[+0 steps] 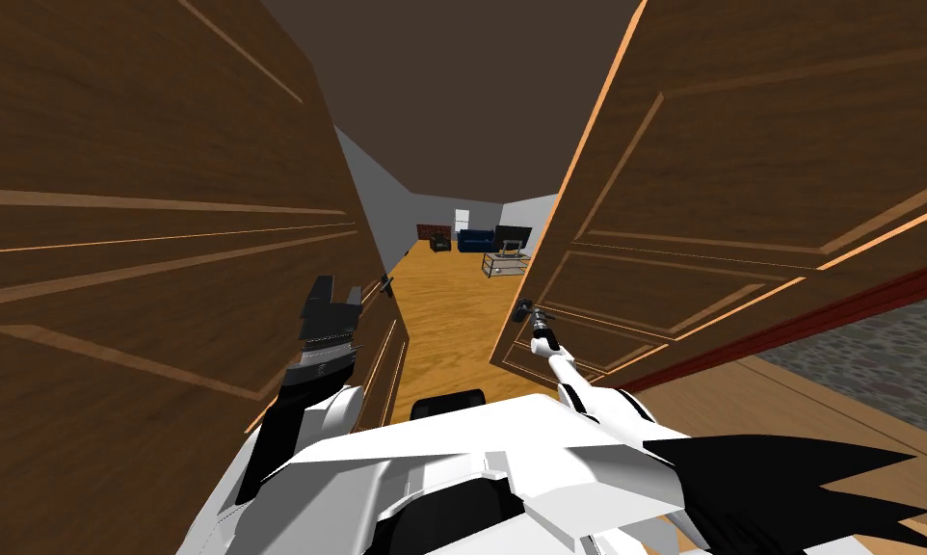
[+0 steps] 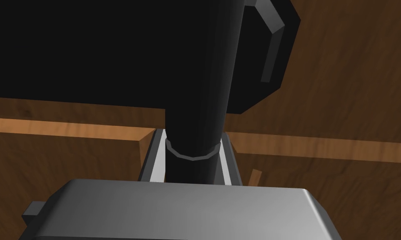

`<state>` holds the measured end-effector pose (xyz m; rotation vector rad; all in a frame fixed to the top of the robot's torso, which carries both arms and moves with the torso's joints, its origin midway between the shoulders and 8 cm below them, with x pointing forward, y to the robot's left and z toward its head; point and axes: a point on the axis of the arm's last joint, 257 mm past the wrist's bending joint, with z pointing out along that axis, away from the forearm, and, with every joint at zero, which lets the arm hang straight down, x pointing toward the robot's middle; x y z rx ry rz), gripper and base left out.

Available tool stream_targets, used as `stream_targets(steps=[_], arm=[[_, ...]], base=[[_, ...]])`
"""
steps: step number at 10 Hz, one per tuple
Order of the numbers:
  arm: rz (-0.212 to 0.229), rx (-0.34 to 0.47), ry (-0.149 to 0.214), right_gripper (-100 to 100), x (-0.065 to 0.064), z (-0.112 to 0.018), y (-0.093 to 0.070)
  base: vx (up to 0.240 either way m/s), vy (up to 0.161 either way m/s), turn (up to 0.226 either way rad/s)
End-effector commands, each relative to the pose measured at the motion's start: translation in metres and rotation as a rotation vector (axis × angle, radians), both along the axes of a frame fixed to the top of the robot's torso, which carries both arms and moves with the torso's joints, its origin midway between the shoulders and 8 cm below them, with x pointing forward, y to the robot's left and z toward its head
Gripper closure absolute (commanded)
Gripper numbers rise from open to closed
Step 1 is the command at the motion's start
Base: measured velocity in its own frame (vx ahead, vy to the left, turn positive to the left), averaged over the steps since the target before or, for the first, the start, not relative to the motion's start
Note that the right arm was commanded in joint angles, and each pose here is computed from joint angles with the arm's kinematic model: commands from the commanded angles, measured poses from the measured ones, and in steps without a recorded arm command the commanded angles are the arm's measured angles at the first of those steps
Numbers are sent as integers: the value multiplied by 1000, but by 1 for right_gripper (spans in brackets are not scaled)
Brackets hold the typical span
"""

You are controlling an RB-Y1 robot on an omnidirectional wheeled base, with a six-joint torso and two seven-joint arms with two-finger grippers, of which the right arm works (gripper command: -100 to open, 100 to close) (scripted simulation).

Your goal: Push the door open

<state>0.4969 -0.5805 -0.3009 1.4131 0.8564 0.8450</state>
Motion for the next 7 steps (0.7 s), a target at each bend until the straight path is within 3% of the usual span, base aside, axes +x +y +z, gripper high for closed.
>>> stream_targets(steps=[1, 7], arm=[[-17, -8, -10, 100, -2, 7, -11], [-84, -9, -10, 100, -22, 7, -40]], base=[[169, -8, -34], [189, -10, -49]])
